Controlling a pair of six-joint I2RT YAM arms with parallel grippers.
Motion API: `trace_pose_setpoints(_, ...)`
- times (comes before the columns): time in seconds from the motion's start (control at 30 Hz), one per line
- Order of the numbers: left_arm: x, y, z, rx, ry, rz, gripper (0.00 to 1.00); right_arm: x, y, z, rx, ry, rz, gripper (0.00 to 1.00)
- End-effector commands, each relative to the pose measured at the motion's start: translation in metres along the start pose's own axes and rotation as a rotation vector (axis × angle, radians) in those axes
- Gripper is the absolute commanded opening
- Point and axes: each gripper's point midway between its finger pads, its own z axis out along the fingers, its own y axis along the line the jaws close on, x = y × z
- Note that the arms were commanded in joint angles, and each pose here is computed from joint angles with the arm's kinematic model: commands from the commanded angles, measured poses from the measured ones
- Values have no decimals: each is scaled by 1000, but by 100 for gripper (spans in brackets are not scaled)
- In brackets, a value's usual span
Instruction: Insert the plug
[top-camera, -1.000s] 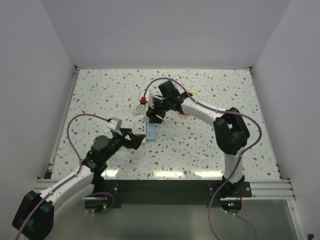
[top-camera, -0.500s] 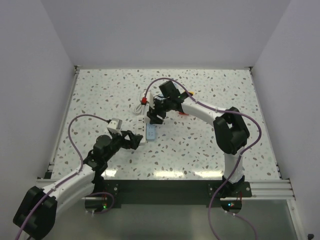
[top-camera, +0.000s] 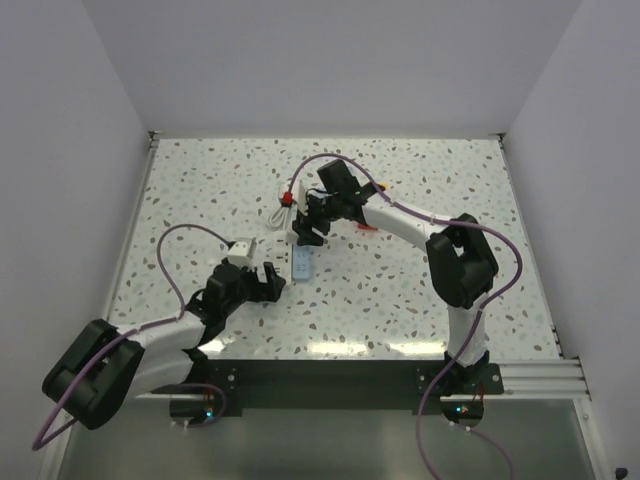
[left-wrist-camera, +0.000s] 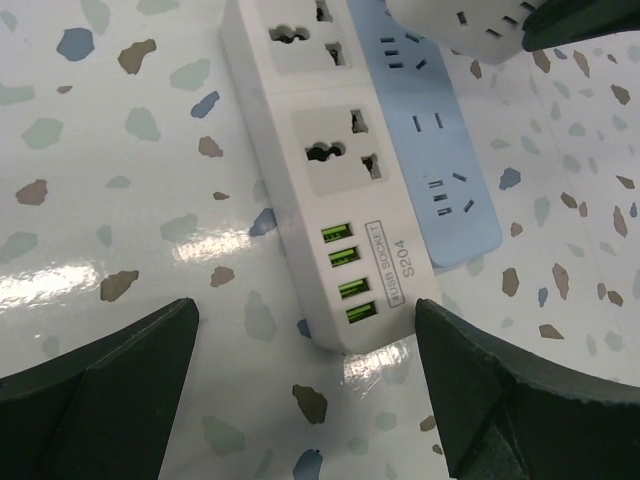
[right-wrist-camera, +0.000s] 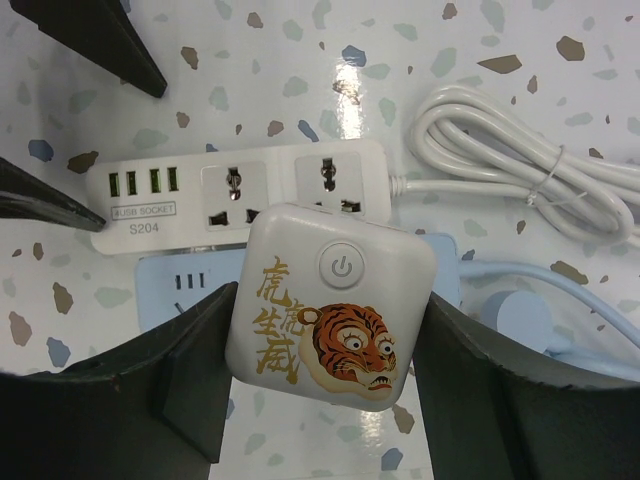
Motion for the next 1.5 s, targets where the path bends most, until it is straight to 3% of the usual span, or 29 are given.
trace_pose_setpoints(0.0, -37, -25, 8, 54, -123, -9, 95, -36, -13, -8, 30, -95, -46, 0)
trace_pose_setpoints(0.2, -49, -39, 8, 76, -167, 0, 95, -35, -12, -11, 37, -93, -38, 0)
trace_pose_setpoints(0.53, -21, -25, 23, -53, -41, 78, 92, -34, -11, -16, 44, -112, -19, 0)
trace_pose_setpoints(0.73, -8, -20, 22, -89, 8, 114, 76, -34, -13, -20, 50, -124, -13, 0)
trace_pose_setpoints(0.93, 0, -14, 22, -122, 38, 129, 51, -39, -5, -20, 15, -152, -9, 0)
trace_pose_setpoints(1.03, 0, -16, 20, -115, 35, 135, 36, -43, 1, -18, -27, -179, -10, 0)
trace_pose_setpoints(1.17, 1, -19, 20, -92, 35, 158, 2, -46, 7, -18, -58, -194, -7, 0)
trace_pose_setpoints(1.47, 8, -37, 23, 6, 53, 234, 0, -35, 5, -12, -36, -173, 23, 0)
